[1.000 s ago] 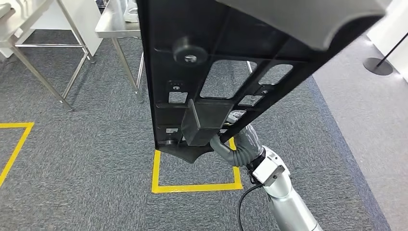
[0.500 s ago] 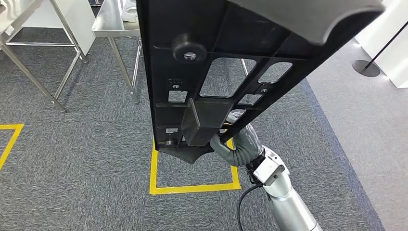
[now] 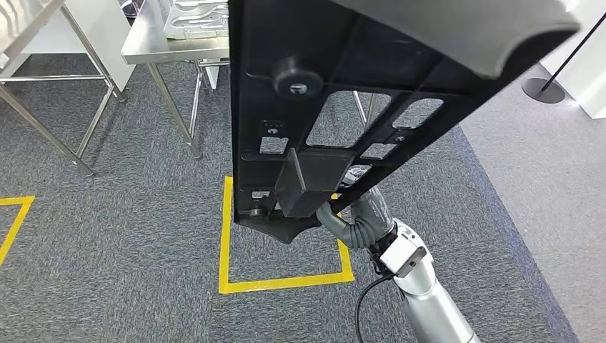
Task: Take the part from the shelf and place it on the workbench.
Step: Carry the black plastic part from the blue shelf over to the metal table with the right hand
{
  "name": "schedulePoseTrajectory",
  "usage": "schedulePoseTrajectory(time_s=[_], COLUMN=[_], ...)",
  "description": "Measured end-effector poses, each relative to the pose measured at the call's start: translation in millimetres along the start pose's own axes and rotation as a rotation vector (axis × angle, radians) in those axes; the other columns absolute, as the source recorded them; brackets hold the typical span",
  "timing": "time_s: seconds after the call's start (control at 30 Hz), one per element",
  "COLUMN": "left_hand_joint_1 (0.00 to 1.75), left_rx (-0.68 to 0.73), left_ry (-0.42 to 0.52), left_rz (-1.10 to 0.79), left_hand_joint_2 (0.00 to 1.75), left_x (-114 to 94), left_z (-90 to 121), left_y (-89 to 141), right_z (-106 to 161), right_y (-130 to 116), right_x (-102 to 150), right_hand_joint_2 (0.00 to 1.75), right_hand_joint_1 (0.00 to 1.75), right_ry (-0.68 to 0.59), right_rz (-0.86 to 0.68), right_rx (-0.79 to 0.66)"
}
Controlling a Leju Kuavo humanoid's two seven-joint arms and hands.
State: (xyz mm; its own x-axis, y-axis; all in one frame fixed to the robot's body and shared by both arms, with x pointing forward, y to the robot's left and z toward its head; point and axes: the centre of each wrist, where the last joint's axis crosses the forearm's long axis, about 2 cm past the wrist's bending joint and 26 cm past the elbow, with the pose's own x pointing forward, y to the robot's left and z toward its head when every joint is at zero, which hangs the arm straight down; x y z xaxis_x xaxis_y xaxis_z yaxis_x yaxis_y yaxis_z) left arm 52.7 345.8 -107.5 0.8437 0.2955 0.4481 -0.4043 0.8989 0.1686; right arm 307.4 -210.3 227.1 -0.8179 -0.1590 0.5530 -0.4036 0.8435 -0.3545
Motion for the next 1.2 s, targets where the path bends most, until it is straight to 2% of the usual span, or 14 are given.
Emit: schedulePoseTrajectory(time_s=[1.2], left_hand_joint_1=[0.00], left_rx=[0.000], left_ry=[0.002], left_rz=[-0.004], left_hand_joint_2=[1.75], left_x=[0.7], left_z=[-0.3], left_y=[0.3], right_z=[-1.8], right_y=[-1.9], right_x=[1.7], right_hand_joint_2=[1.75], right_hand_joint_1=[1.75], right_ry=[-0.009], right_rz=[0.015], right_rx=[-0.004])
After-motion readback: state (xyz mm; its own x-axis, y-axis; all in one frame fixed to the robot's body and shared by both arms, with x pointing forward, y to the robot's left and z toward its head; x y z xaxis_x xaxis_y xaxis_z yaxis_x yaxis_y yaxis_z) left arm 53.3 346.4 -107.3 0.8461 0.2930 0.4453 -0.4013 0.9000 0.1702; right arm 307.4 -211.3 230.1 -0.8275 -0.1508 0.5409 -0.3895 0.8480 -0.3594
